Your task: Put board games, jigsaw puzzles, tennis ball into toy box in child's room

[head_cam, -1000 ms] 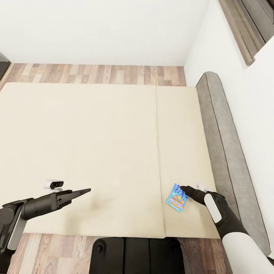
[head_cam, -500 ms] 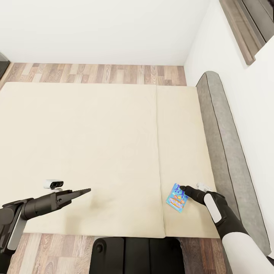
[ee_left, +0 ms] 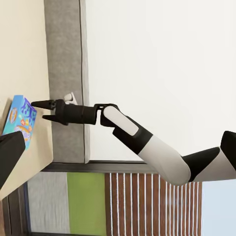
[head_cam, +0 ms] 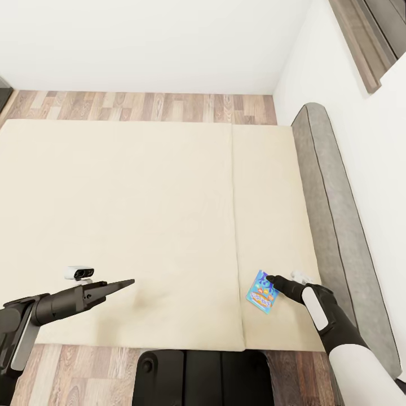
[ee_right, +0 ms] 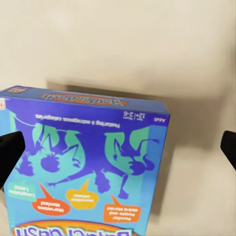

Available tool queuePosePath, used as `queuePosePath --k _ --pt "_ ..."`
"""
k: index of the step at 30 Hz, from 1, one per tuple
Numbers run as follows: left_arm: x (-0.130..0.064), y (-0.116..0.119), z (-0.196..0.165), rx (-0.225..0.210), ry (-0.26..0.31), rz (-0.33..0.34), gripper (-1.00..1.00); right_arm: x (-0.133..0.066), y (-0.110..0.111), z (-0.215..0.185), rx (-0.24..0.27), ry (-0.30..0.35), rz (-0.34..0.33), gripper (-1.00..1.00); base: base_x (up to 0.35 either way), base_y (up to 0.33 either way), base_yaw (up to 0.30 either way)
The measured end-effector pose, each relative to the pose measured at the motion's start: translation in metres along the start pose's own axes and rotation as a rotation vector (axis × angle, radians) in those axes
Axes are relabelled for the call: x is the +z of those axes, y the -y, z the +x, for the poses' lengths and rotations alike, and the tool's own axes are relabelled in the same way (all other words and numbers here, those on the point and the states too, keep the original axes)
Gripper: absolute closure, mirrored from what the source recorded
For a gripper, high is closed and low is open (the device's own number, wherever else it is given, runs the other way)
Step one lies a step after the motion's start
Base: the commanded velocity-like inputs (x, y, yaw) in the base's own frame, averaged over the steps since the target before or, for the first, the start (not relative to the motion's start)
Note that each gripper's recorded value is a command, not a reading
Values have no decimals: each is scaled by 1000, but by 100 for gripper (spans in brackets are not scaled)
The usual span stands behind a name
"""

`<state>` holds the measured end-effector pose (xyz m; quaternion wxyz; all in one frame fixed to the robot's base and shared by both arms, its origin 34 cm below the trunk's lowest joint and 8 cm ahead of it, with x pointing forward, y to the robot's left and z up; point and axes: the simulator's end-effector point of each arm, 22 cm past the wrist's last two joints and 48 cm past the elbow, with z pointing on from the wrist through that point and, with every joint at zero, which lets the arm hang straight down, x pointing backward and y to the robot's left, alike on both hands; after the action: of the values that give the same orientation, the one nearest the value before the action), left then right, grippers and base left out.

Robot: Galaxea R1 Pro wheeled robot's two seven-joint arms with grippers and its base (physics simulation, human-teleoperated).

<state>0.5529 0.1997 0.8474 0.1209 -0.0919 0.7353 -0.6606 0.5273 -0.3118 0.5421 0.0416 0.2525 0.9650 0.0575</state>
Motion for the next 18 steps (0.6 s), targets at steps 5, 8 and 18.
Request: queuePosePath --k 5,8,18 --pt "-1 -3 1 -6 -1 -4 -100 3 2 4 0 -8 4 -100 0 0 0" --pt "-1 -5 2 -11 -1 -5 -100 4 4 6 1 -12 6 -100 0 0 0" --pt "0 -8 3 -16 -2 -6 -100 6 5 8 1 -16 9 -100 0 0 0"
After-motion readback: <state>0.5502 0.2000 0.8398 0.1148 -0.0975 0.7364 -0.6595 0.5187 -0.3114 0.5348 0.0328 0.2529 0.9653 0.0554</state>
